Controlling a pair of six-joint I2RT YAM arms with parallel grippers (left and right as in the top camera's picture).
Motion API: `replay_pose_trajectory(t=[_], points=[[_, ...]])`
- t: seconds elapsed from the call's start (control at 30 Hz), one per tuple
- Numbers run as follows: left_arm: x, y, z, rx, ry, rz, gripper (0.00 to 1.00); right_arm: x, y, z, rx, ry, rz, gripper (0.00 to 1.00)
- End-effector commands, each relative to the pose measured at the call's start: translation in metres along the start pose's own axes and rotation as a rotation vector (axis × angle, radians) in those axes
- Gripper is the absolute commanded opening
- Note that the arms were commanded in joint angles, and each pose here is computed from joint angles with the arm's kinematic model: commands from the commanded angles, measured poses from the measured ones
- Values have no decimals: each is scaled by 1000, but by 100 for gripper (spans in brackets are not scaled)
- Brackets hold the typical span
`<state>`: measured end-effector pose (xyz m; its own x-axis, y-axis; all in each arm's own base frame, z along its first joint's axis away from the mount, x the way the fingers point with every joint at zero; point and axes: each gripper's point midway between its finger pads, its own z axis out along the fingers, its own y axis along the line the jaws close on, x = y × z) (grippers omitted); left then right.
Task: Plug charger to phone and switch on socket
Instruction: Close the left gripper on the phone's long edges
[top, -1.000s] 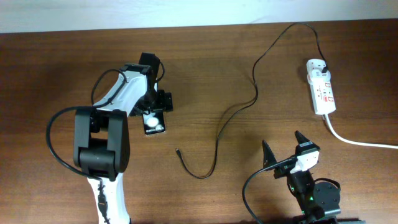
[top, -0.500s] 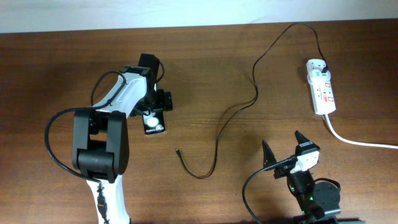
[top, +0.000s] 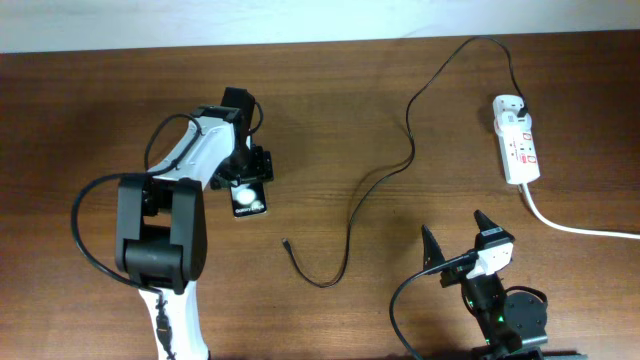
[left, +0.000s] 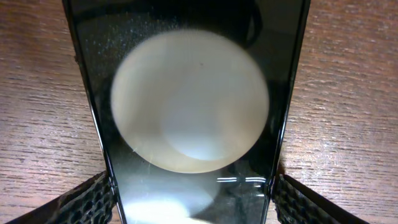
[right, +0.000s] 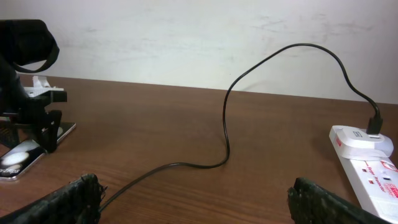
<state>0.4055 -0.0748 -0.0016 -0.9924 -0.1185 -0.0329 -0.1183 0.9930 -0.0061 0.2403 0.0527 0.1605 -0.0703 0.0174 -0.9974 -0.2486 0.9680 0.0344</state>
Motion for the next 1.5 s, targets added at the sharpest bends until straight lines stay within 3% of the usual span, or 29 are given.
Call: replay_pose_trajectory(t=[0.0, 0.2, 0.3, 0.47, 0.67, 0.93, 1.03, 1.13, 1.27, 1.47], points=[[29, -25, 20, 67, 103, 47, 84, 2, 1, 0, -3, 5, 7, 99], [40, -50, 20, 65, 106, 115, 89, 2, 1, 0, -4, 5, 7, 98], [42, -54, 20, 65, 106, 126, 100, 2, 1, 0, -4, 5, 7, 99], [42, -54, 20, 65, 105, 126, 100, 2, 1, 0, -4, 5, 7, 99], [41, -54, 18, 65, 105, 126, 79, 2, 1, 0, -4, 5, 7, 99], [27, -58, 4, 69, 72, 125, 76, 2, 1, 0, -4, 5, 7, 99], [25, -57, 3, 71, 68, 121, 99, 2, 1, 0, -3, 5, 7, 99], [26, -56, 3, 70, 70, 121, 99, 2, 1, 0, -3, 5, 7, 99], [21, -53, -3, 47, 45, 122, 77, 2, 1, 0, -3, 5, 7, 99], [-4, -48, -79, 113, -141, 94, 79, 2, 1, 0, -4, 5, 7, 99]])
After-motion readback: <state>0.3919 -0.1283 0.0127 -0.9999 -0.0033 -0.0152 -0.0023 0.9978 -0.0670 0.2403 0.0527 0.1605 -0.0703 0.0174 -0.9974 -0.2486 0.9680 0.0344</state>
